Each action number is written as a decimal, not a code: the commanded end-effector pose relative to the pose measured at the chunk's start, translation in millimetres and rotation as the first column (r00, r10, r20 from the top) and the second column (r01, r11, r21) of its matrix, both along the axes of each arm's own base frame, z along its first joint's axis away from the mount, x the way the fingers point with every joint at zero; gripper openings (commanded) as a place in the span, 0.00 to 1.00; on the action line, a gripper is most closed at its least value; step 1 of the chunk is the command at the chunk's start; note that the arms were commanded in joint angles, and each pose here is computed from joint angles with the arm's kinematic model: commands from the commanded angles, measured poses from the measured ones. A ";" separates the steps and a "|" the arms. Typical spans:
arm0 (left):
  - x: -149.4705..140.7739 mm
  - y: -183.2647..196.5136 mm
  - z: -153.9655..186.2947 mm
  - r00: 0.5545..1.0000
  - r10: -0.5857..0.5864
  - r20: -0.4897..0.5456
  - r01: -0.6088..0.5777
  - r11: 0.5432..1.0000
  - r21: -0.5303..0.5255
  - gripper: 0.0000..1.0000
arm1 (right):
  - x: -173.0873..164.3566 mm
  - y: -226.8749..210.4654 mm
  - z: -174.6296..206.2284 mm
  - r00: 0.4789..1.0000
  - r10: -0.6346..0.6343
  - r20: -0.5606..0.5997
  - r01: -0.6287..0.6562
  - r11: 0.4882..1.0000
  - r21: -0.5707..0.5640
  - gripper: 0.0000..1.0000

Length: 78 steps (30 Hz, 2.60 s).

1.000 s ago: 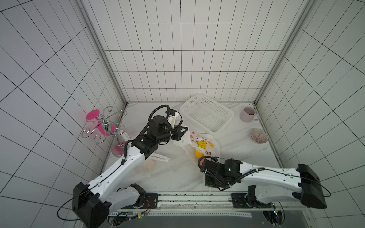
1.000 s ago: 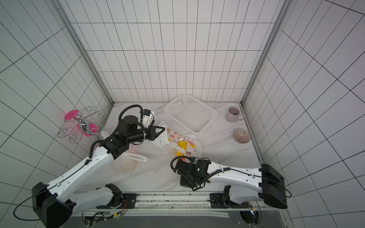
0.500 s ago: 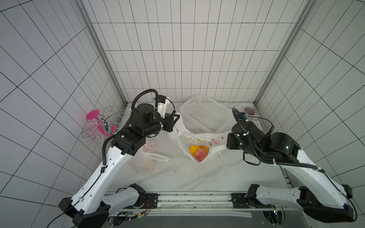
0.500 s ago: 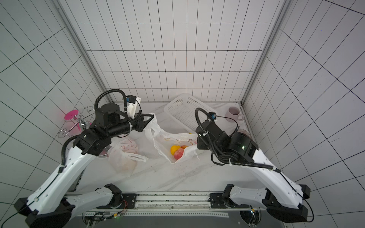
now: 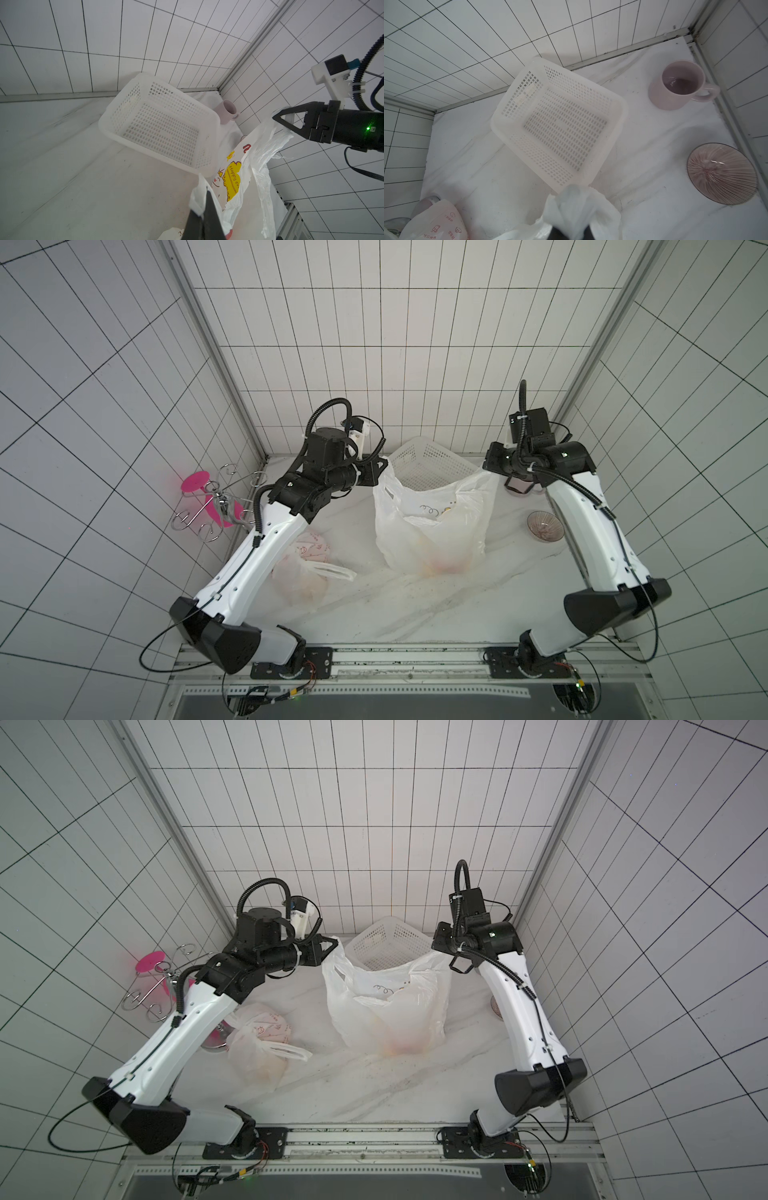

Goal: Place the peach into a plastic bag & tie a knot
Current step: Adjust the plastic bag at the center of the board.

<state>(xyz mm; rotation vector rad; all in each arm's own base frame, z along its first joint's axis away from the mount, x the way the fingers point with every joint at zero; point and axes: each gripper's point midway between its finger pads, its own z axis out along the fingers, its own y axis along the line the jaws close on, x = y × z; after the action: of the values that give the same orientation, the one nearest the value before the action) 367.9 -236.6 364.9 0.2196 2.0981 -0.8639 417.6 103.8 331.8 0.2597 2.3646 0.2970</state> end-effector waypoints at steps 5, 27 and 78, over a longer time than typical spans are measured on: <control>50.4 18.8 -20.8 0.996 0.074 -0.048 -0.076 0.996 -0.054 0.00 | 22.1 5.4 6.3 0.996 0.088 0.024 -0.089 0.995 0.037 0.31; 79.5 31.6 -2.5 0.990 0.089 -0.107 -0.105 0.981 -0.161 0.00 | -57.7 106.4 104.8 0.744 0.643 0.184 -0.557 0.748 -0.361 0.89; 10.5 59.2 74.5 0.949 -0.121 0.291 0.256 0.835 -0.488 0.65 | -32.7 281.5 -25.5 0.506 0.740 0.444 -0.845 0.529 0.081 0.03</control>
<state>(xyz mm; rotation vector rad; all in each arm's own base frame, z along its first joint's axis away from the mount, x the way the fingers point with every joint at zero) 405.6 -174.0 407.6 0.0154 1.7257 -1.4567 402.6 393.0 298.7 -0.7526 1.8915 0.9122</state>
